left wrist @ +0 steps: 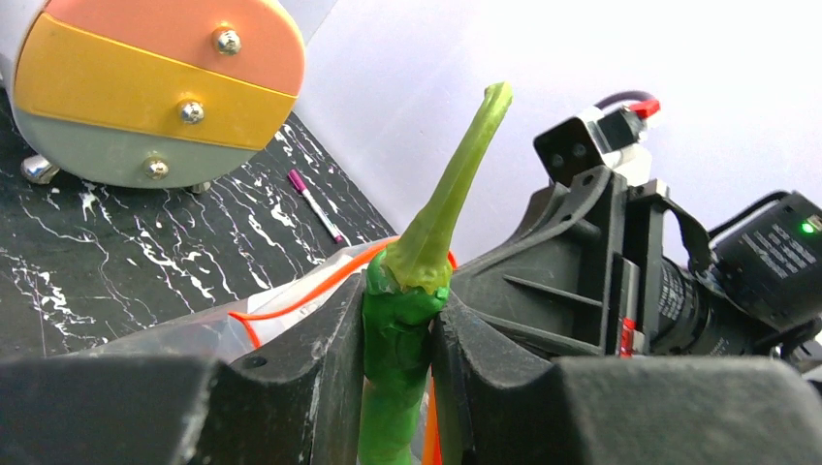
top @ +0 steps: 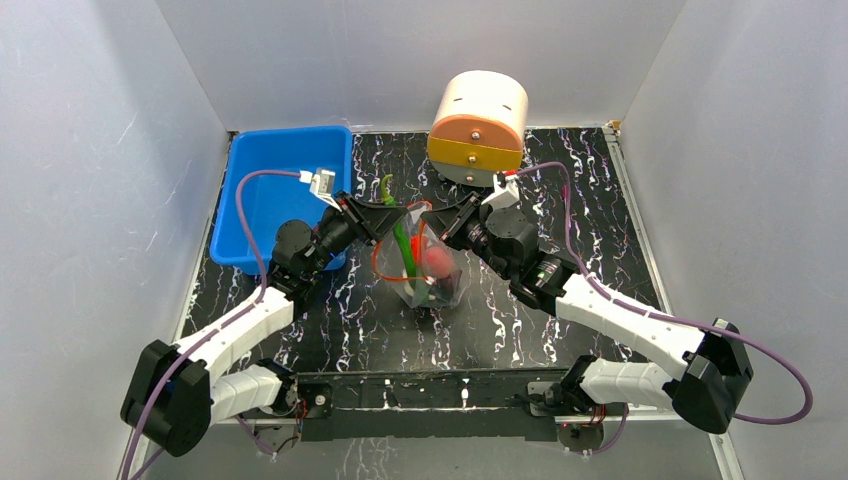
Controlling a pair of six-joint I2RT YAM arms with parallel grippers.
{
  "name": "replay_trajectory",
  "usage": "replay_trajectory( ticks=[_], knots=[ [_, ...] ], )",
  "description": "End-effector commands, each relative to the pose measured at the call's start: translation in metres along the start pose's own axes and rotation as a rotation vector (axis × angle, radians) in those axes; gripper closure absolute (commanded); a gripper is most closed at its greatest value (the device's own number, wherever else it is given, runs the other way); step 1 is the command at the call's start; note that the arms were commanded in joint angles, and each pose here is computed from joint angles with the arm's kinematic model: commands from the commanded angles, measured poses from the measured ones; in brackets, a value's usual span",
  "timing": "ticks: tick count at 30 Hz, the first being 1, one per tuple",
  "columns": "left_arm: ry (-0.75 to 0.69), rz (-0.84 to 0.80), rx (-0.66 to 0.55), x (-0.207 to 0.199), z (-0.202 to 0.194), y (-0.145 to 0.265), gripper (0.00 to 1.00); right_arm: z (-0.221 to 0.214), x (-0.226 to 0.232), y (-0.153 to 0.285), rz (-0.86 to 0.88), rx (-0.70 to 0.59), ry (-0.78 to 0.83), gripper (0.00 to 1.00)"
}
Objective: Place the food in the zip-top bag and seal the zipper
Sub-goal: Place the fake vegetable in the zipper food storage bag.
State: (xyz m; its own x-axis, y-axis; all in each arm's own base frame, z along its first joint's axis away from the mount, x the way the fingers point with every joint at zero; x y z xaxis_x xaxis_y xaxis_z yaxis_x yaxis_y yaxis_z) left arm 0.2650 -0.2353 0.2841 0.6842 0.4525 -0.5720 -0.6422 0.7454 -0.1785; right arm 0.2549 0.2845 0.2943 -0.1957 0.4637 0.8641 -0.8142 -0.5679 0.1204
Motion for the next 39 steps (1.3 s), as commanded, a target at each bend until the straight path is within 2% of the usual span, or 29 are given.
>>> replay_trajectory(
  ticks=[1,6,14,18,25,31,39],
  knots=[
    [0.081,0.001,-0.088,0.001,0.006,-0.002,0.99,0.015,0.026,0.005,0.108,-0.058,-0.032,1.0],
    [0.153,0.04,-0.086,0.015,-0.011,0.001,1.0,0.014,0.024,0.002,0.105,-0.055,-0.04,1.0],
    [0.162,0.053,-0.067,0.016,-0.027,-0.001,1.0,0.013,0.024,-0.003,0.101,-0.059,-0.056,1.0],
    [0.174,0.064,-0.11,0.014,-0.021,-0.001,1.0,0.013,0.023,-0.004,0.094,-0.064,-0.071,1.0],
    [0.082,0.152,-0.166,0.019,-0.001,0.002,1.0,0.016,0.019,-0.001,0.073,-0.086,-0.079,1.0],
    [0.055,0.162,-0.17,0.019,0.003,-0.001,1.0,0.013,-0.003,0.004,-0.038,-0.07,-0.017,1.0],
    [0.089,0.117,-0.136,0.013,-0.005,-0.007,1.0,0.008,-0.032,0.018,-0.252,0.043,0.187,0.74]
  ],
)
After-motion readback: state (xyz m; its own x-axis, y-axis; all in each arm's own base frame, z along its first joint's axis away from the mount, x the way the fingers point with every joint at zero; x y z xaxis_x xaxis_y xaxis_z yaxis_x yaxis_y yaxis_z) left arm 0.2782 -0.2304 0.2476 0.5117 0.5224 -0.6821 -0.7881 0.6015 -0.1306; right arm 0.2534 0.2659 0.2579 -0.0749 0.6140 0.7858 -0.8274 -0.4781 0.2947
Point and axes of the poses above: each gripper's point midway between its finger pads, its own y axis back along the fingers, its own x axis along the line the jaws close on, z = x × y, the point moved 3 cm from there along y, back along the fingers, and after that the axes turned 5 degrees about -y, right-handed, at the moved point
